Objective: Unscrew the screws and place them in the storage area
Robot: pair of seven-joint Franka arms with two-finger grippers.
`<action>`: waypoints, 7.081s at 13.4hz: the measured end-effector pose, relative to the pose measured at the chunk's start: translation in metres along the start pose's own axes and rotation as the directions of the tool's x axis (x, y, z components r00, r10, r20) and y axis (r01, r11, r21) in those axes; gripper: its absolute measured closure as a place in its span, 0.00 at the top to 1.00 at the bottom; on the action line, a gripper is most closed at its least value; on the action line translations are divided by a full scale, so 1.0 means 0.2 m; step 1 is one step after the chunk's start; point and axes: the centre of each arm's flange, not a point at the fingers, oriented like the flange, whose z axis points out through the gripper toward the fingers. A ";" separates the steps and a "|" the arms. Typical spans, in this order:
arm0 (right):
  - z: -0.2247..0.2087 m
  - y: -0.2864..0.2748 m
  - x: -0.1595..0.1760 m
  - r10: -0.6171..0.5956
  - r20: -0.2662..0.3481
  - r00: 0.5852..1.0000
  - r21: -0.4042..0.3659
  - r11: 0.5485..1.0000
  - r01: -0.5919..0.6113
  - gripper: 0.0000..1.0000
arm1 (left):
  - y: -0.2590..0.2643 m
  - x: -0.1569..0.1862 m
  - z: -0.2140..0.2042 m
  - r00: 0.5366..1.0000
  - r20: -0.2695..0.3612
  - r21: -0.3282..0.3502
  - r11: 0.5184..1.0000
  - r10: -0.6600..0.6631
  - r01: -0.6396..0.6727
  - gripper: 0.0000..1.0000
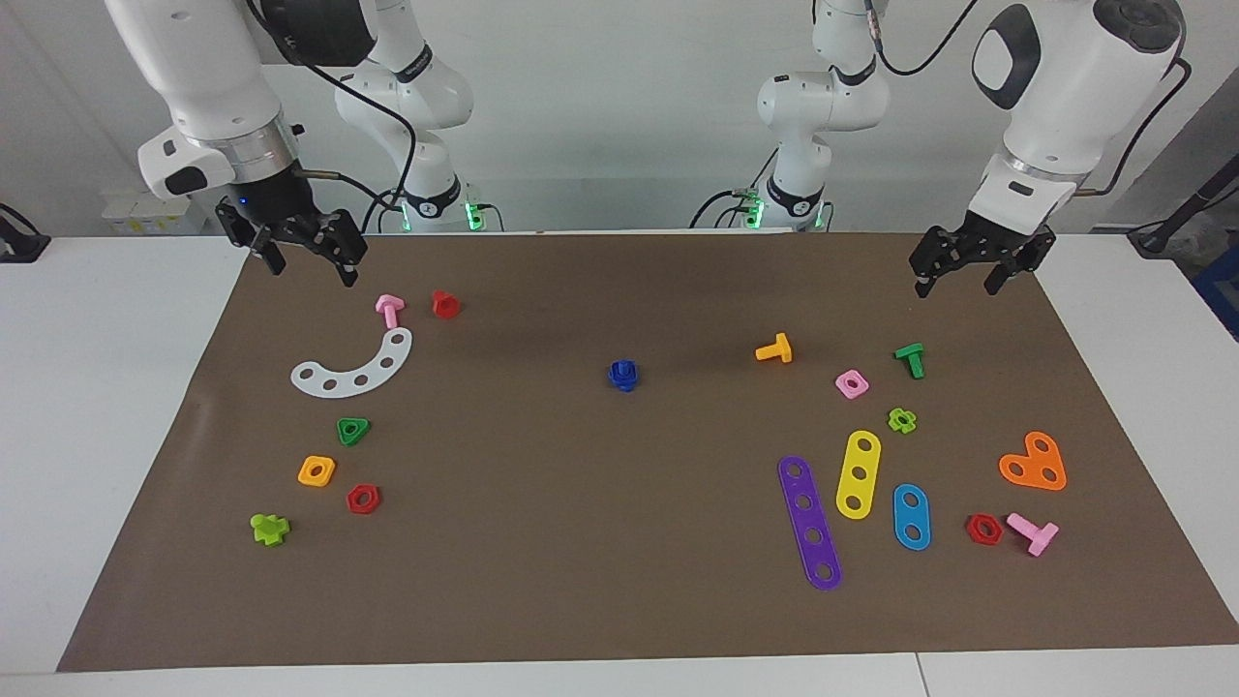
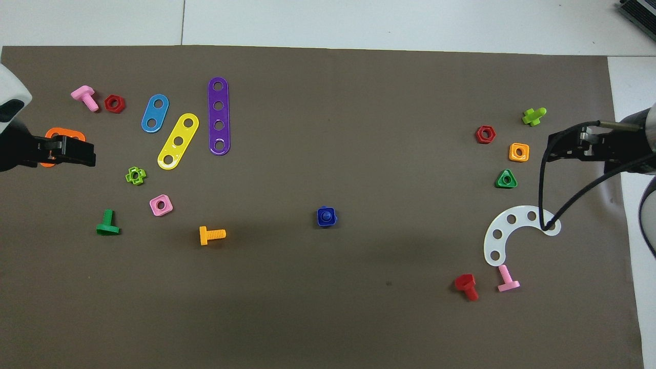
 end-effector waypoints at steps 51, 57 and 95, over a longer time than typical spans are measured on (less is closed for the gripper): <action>0.00 0.01 0.00 0.003 0.001 1.000 0.000 1.000 -0.003 1.00 | 1.58 0.19 0.96 0.986 0.159 -0.007 0.999 -0.042 0.044 0.47; 0.05 -0.04 0.00 -0.014 -0.011 1.000 0.003 1.000 0.015 0.99 | 0.86 0.41 1.22 0.966 0.249 -0.030 0.998 0.068 -0.063 0.47; 1.44 -1.84 -0.72 -0.017 -0.065 0.998 0.009 1.000 0.018 0.26 | -0.23 -0.06 -0.13 1.000 0.001 -0.009 1.000 0.013 -0.013 1.00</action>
